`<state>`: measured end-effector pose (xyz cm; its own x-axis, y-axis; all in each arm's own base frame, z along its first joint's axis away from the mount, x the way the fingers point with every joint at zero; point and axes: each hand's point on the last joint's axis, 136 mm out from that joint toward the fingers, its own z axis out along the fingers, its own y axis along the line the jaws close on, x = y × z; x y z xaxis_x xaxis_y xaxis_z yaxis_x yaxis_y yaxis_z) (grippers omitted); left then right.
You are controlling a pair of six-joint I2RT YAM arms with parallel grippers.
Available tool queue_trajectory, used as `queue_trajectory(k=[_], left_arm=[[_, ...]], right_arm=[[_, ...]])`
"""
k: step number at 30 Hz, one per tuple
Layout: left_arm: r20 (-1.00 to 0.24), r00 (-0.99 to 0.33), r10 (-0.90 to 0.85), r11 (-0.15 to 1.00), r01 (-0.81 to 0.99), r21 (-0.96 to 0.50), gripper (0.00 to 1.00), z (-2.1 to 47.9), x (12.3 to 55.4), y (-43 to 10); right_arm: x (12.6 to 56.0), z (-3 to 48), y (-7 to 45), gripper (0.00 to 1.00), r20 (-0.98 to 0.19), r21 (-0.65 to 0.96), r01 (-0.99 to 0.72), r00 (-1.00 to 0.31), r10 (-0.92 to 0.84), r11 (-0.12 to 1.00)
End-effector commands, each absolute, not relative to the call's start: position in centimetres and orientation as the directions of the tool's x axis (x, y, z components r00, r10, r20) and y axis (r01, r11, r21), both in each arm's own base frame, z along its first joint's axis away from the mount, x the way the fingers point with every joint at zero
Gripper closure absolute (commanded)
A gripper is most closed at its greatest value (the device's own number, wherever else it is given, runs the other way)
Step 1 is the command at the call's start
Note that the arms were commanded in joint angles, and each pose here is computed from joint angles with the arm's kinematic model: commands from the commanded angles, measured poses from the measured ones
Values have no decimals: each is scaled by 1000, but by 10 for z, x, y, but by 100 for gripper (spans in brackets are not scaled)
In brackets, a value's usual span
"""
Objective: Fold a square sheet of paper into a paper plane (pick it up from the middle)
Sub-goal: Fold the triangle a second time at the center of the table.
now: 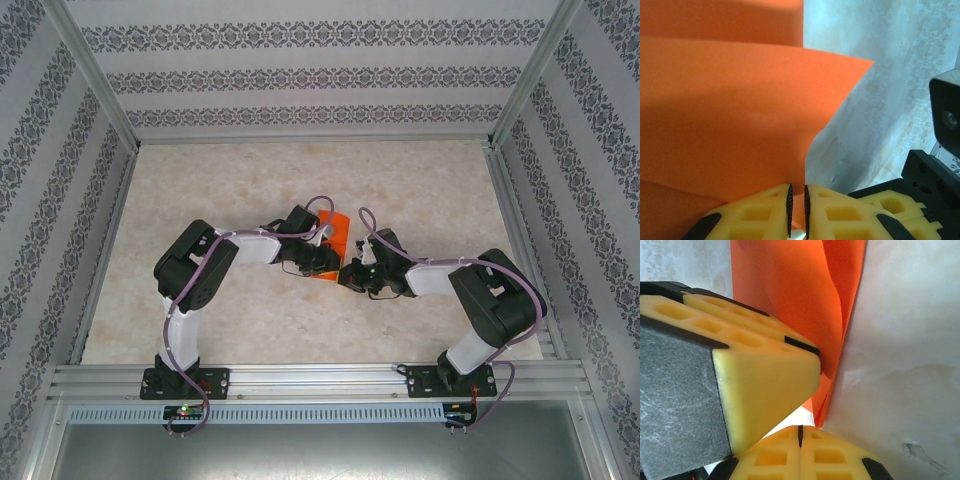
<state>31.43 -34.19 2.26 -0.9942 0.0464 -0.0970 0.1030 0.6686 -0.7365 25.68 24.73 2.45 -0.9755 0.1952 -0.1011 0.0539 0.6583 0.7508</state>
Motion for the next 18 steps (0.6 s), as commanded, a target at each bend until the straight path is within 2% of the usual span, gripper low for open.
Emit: queue_trajectory(k=[1, 9, 18], left_arm=[[-1, -1000, 8, 754, 7, -656, 81, -21, 306, -320], [6, -1000, 8, 747, 2, -665, 81, -19, 306, -320], [8, -1000, -9, 726, -12, -688, 81, -14, 311, -323]], right_arm=[[273, 31, 249, 100, -162, 762, 43, -953, 256, 646], [281, 25, 250, 100, -138, 800, 87, -936, 323, 593], [273, -6, 222, 100, -76, 712, 220, -920, 385, 667]])
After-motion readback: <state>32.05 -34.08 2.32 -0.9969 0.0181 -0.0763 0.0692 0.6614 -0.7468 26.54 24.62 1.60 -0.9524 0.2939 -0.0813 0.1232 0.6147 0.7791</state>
